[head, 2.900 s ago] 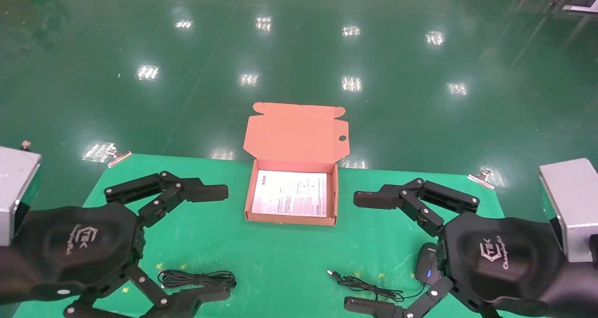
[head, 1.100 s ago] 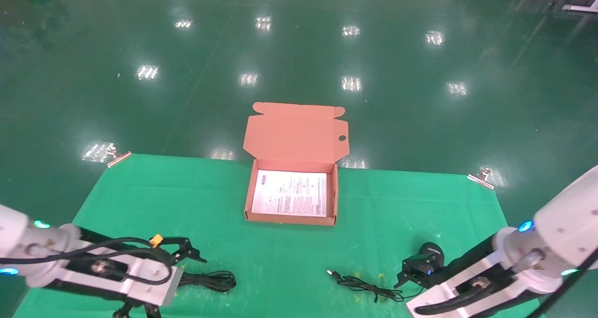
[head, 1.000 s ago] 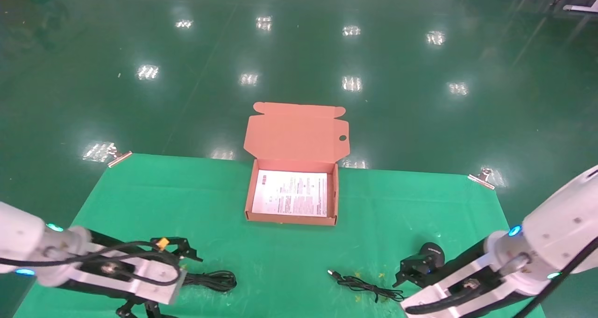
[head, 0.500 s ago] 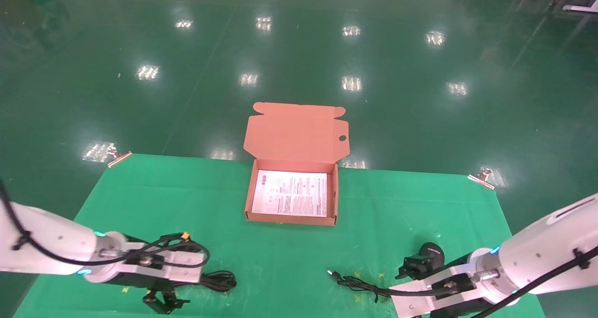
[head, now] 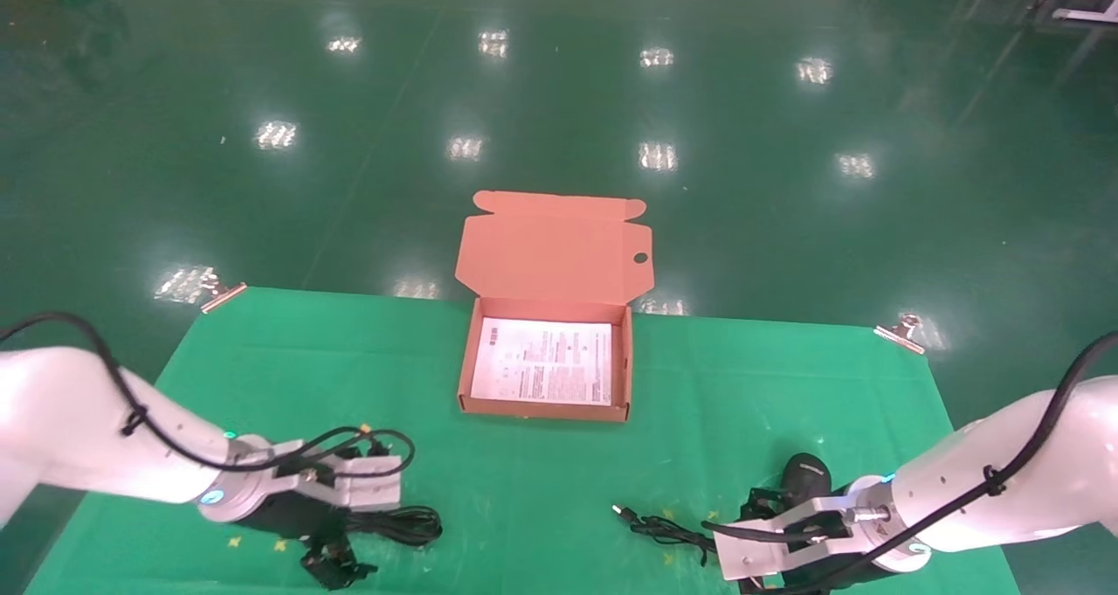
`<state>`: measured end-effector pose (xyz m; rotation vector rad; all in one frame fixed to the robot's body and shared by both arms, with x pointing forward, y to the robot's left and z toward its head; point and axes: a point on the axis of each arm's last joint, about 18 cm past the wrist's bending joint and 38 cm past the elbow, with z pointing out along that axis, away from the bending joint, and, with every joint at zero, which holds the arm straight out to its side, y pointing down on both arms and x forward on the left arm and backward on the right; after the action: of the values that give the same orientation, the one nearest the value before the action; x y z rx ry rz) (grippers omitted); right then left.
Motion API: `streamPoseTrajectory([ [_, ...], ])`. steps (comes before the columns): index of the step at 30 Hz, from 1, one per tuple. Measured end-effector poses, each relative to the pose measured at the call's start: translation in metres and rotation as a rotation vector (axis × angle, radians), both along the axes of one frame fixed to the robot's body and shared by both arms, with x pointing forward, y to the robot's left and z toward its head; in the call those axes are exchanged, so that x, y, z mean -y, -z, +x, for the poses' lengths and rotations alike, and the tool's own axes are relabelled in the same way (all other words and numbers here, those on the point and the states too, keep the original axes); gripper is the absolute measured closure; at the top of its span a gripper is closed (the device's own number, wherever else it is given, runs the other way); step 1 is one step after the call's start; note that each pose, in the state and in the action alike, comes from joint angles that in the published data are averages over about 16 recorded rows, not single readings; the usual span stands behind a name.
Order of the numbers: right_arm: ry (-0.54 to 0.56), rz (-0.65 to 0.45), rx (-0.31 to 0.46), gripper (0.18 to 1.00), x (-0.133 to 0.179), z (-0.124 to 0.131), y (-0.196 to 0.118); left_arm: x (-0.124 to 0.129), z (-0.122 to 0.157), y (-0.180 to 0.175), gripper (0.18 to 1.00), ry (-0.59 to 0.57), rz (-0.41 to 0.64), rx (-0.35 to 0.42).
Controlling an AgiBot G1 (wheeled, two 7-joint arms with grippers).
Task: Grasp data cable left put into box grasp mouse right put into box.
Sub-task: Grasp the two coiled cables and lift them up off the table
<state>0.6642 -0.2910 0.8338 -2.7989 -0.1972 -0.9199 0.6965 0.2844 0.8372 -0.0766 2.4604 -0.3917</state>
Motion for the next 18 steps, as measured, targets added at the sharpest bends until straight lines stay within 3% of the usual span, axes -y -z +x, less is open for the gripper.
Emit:
streamPoseTrajectory([
  [18,0.044,0.065,0.031,0.185,0.002,0.026,0.018,-0.004,0.013,0.009,0.189,-0.050,-0.032,-0.036],
])
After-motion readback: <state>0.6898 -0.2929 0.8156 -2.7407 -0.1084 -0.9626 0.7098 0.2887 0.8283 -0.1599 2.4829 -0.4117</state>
